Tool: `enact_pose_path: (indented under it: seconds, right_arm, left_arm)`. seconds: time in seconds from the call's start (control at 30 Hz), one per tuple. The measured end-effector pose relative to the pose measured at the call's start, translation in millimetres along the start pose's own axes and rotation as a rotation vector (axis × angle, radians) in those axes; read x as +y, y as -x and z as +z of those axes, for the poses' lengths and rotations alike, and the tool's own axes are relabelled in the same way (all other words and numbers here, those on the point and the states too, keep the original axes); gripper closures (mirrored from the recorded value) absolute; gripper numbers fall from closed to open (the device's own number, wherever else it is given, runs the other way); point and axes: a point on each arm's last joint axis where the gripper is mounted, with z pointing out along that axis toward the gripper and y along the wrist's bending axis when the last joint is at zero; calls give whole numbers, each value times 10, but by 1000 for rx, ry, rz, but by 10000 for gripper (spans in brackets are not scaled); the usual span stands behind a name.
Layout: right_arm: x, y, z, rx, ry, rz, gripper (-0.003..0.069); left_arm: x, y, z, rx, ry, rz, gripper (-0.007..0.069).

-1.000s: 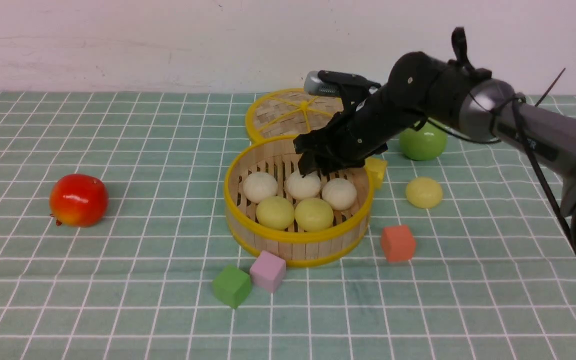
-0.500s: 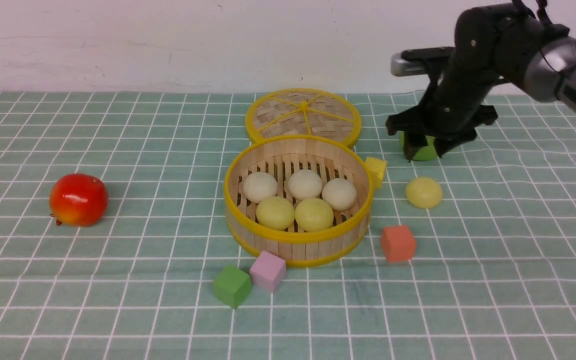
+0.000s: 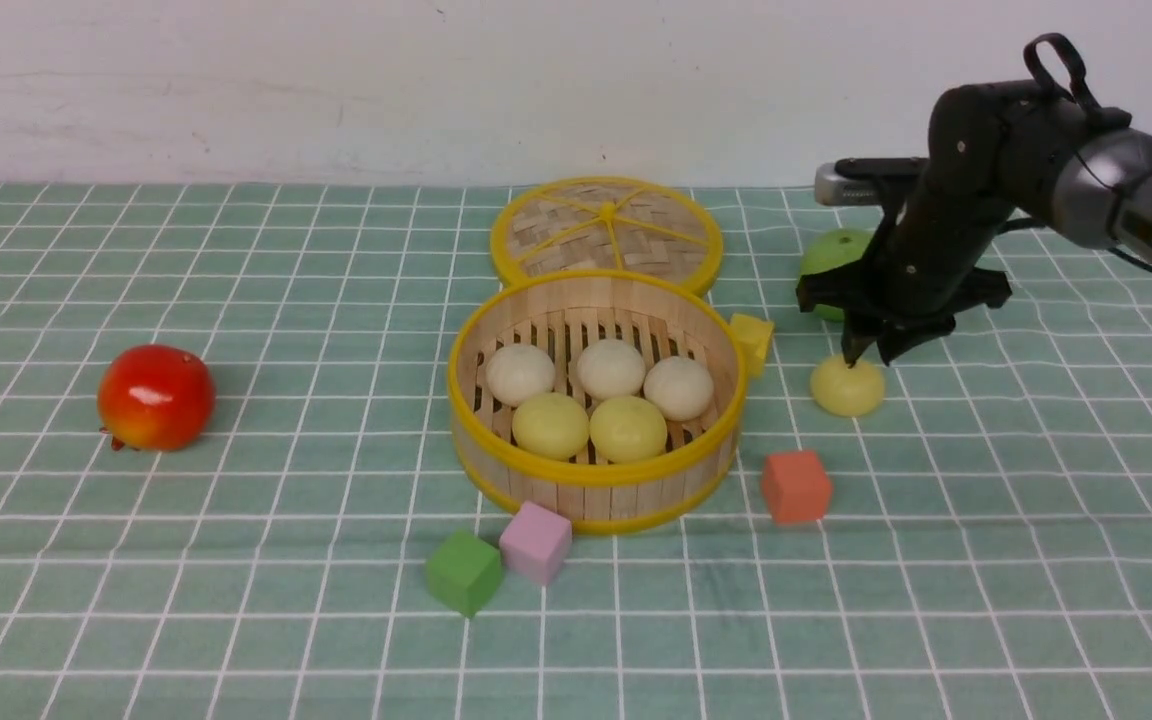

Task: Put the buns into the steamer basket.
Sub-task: Use the right arm to grab a steamed stuffed bun

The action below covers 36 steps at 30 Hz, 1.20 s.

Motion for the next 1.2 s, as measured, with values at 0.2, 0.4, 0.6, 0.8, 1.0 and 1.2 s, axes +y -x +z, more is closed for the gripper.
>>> enact_pose_path:
  seconds: [0.2, 0.4, 0.6, 0.8, 1.0, 1.2]
  right_arm:
    - [20, -7, 22, 5, 20, 10, 428]
    - [18, -29, 101, 24, 23, 15, 422]
    - [18, -31, 101, 26, 23, 16, 446]
    - [18, -34, 101, 30, 23, 16, 636]
    - [23, -34, 96, 31, 28, 19, 669]
    - [72, 10, -87, 1, 67, 35, 669]
  left_arm:
    - [0, 0, 0, 0, 0, 0, 387]
    - [0, 0, 0, 0, 0, 0, 387]
    - [0, 0, 0, 0, 0, 0, 387]
    - [0, 0, 0, 0, 0, 0, 387]
    - [0, 0, 0, 0, 0, 0, 387]
    - [0, 0, 0, 0, 0, 0, 387]
